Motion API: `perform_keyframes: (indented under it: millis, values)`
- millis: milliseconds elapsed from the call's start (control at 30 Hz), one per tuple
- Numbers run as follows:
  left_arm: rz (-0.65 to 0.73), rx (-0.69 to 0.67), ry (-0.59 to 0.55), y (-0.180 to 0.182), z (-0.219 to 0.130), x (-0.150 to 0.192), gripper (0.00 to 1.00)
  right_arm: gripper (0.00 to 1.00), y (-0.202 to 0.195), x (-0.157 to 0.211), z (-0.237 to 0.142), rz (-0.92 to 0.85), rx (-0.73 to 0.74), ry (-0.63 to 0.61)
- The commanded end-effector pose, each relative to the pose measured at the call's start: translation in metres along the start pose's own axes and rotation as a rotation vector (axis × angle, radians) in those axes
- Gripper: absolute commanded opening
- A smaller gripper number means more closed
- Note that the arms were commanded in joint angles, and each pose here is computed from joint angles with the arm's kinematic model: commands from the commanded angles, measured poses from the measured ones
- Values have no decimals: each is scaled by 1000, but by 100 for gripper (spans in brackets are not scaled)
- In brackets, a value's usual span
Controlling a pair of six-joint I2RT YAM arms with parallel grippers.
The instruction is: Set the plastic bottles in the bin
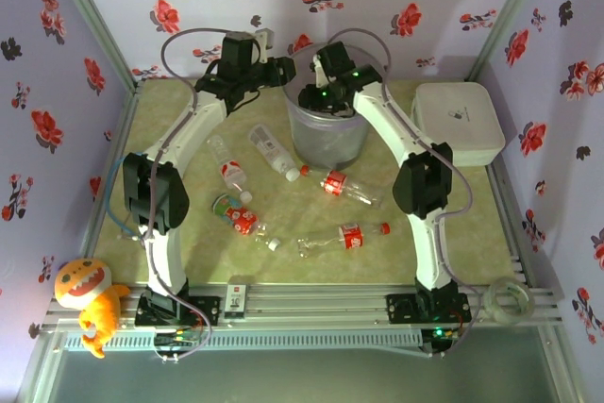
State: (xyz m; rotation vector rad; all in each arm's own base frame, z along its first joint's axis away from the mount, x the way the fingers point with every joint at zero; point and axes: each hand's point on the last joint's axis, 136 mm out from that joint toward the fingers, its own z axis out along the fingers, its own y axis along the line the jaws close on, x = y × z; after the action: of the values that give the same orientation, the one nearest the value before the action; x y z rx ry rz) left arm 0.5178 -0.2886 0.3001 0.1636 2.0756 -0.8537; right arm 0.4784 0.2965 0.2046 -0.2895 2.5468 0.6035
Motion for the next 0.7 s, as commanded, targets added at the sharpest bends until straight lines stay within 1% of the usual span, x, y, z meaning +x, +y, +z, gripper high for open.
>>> perform_keyframes:
  millis: [0, 67, 167, 267, 333, 400, 500, 600, 667]
  values:
    - [29, 20, 3, -7, 5, -1, 46, 47, 12, -27, -56, -2, -40, -109]
    - [28, 19, 1, -7, 5, -1, 46, 48, 19, -43, -87, -22, -60, -186]
    - [26, 19, 2, -7, 5, -1, 46, 52, 24, -58, -129, -37, -62, -274]
    - [26, 18, 3, -6, 6, -1, 46, 53, 22, -60, -162, -49, -39, -325]
    - [29, 17, 5, -6, 6, 0, 46, 53, 15, -53, -178, -63, -6, -332]
    - [28, 15, 5, -5, 7, 0, 46, 54, 4, -38, -186, -85, 36, -312]
    - [26, 14, 8, -4, 7, 2, 46, 54, -8, -1, -188, -173, 76, -250]
    - [28, 12, 11, -3, 8, 3, 46, 54, -10, 50, -187, -275, 40, -143]
    - [29, 13, 10, -4, 8, 3, 46, 54, -14, 79, -185, -285, 31, -91]
